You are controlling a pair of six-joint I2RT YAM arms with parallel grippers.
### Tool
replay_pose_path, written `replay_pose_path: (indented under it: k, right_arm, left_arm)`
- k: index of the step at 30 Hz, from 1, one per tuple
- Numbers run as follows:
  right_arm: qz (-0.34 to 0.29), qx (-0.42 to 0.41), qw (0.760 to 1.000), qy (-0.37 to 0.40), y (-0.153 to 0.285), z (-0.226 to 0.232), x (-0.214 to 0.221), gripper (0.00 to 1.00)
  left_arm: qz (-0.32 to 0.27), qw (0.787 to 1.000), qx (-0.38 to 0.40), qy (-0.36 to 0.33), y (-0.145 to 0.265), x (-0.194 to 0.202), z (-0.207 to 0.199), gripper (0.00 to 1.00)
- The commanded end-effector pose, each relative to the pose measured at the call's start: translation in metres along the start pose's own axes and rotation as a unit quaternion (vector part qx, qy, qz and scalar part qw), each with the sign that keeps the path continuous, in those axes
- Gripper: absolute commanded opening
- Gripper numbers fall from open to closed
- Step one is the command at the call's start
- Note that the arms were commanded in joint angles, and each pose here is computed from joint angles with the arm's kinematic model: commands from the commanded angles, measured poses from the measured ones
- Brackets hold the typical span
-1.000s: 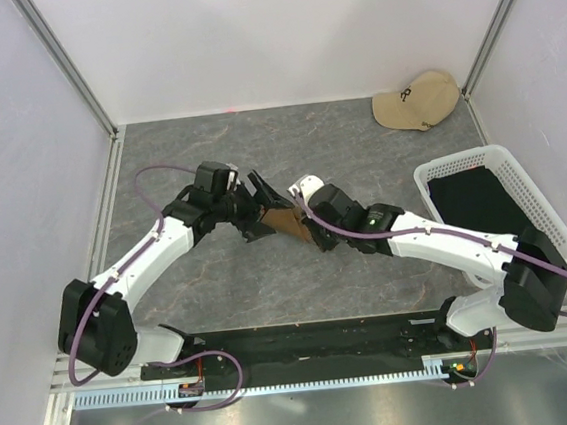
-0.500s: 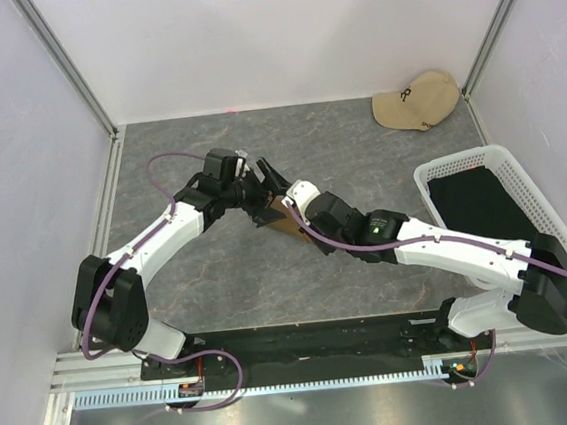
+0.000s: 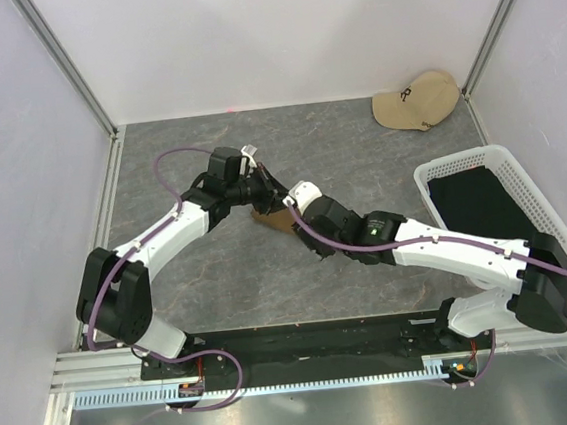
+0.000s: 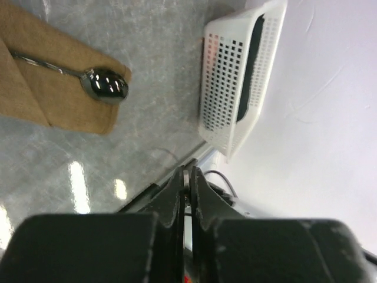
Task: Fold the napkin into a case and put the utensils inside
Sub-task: Pass from the right arm to the left
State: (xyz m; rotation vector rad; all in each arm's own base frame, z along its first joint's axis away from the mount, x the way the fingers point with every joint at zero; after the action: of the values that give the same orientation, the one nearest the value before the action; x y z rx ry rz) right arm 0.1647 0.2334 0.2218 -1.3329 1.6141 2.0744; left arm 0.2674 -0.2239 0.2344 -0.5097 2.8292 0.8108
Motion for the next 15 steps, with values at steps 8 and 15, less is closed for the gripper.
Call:
replay_pose_path:
  k: [8, 15]
  right_arm:
    - [0.038, -0.152, 0.938, -0.309, 0.042, -0.042, 0.007, 0.98]
    - [0.022, -0.258, 0.873, -0.414, 0.044, -0.05, 0.004, 0.82]
  left_arm:
    - [-0.045, 0.939, 0.181, -0.289, 0.003, -0.011, -0.015, 0.02]
    - [-0.068, 0.916, 0.238, -0.316, 0.012, -0.005, -0.022, 0.02]
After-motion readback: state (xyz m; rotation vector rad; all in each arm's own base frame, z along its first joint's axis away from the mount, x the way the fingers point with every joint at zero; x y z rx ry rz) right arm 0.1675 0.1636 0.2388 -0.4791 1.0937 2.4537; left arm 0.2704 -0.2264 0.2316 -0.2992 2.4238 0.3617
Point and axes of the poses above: each gripper's point midway between its finger pads, its own y axis back along the fingers, its own z axis along the line the jaws close on, x = y × z, the point moved 10 cm from there along y, back along the fingers, and after that the axes turned 10 degrees about -y, right-handed, at the moved point
